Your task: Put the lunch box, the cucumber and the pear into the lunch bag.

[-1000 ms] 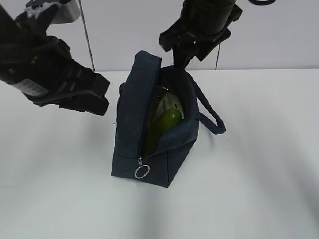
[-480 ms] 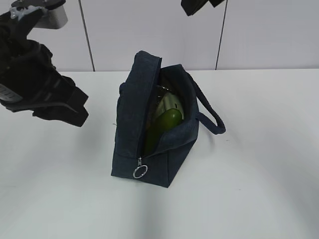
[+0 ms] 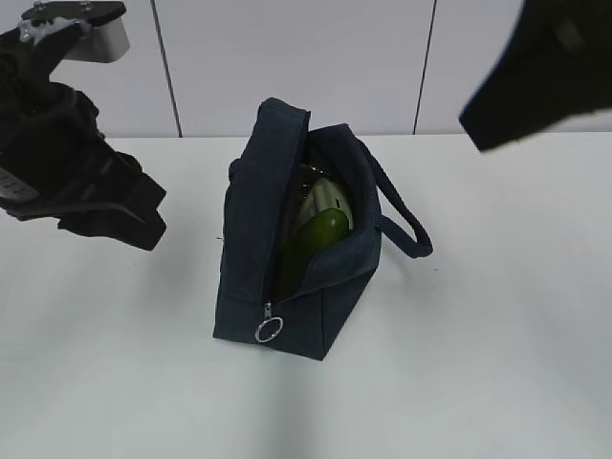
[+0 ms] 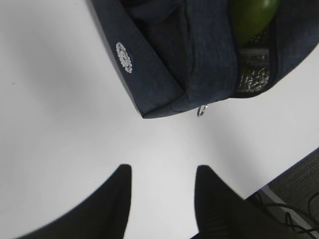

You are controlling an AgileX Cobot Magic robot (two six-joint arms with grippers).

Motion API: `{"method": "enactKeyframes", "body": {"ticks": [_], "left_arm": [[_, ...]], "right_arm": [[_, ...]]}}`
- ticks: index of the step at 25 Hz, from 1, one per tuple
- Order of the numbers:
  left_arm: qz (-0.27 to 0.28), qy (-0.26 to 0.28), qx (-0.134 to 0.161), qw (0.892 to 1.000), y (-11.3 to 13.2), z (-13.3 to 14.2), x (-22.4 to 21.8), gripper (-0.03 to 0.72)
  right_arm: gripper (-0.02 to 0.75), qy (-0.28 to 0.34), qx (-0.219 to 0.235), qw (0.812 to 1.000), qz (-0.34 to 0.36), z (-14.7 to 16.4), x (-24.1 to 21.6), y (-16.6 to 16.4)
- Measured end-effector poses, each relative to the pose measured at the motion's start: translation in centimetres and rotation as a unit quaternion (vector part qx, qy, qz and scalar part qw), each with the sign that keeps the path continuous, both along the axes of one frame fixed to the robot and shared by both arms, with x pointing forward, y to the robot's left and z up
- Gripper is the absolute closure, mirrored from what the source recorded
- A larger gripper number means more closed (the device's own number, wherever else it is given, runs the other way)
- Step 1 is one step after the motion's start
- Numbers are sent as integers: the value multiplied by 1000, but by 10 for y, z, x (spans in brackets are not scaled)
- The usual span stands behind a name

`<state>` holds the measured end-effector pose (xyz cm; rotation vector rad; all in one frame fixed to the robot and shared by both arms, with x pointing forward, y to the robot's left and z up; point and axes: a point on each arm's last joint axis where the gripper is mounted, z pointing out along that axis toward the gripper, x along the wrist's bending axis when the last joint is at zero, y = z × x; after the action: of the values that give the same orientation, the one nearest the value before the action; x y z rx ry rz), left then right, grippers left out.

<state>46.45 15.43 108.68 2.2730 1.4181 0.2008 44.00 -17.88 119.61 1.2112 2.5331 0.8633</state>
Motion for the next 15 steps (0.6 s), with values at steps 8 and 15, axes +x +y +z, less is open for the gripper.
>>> {"method": "enactKeyframes", "body": {"ticks": [8,15], "left_arm": [[-45,-33,-6,998,-4,2,3,432],[-88,-69,-35,993,-12,7,5,432]], "right_arm": [[314,-5,71,997,38,-61,-59,-15],[314,-4,105,993,50,-107,-67,-13]]}}
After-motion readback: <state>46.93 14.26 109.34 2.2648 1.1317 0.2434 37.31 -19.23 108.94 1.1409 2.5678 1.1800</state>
